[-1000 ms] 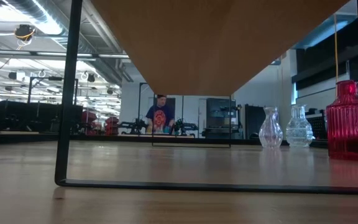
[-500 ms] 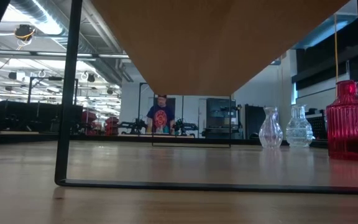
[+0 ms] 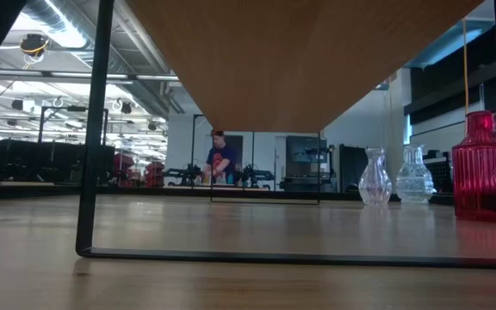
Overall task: Sort vases onto shelf
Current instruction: Put the transparent vase on the shelf aligned with the other transparent vase
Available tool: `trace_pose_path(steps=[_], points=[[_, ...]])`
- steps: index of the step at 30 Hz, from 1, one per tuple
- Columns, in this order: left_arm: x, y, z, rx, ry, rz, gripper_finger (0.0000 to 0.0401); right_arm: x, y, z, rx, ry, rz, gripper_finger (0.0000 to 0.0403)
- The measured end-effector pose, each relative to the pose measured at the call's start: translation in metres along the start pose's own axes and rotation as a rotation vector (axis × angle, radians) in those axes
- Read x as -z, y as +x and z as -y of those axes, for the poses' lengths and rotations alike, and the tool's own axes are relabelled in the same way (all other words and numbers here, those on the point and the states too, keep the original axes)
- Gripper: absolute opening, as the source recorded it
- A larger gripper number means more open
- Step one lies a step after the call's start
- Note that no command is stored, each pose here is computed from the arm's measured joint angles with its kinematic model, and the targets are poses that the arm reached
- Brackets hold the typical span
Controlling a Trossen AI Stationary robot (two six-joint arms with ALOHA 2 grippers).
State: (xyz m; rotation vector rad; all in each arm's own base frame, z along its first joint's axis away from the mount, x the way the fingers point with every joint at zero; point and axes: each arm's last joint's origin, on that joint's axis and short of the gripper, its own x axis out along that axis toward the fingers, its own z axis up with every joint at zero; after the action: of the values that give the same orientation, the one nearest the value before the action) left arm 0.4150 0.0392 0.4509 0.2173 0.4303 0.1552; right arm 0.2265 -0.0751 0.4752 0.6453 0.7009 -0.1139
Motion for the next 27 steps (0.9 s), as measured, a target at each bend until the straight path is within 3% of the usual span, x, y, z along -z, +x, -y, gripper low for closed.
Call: trace_pose_path(steps=[11,22,27], points=[[0.008,0.015,0.002,-0.026,0.000,-0.047,0.0230,-0.003,0.009,0.002,-0.036,-0.019,-0.040,0.0000],[0.012,0.015,-0.004,-0.012,-0.064,-0.068,0.0180,-0.005,0.013,0.002,-0.055,-0.040,-0.038,0.0000],[0.012,0.015,-0.004,-0.014,-0.072,-0.073,0.0177,-0.006,0.013,0.002,-0.058,-0.043,-0.033,0.0000]])
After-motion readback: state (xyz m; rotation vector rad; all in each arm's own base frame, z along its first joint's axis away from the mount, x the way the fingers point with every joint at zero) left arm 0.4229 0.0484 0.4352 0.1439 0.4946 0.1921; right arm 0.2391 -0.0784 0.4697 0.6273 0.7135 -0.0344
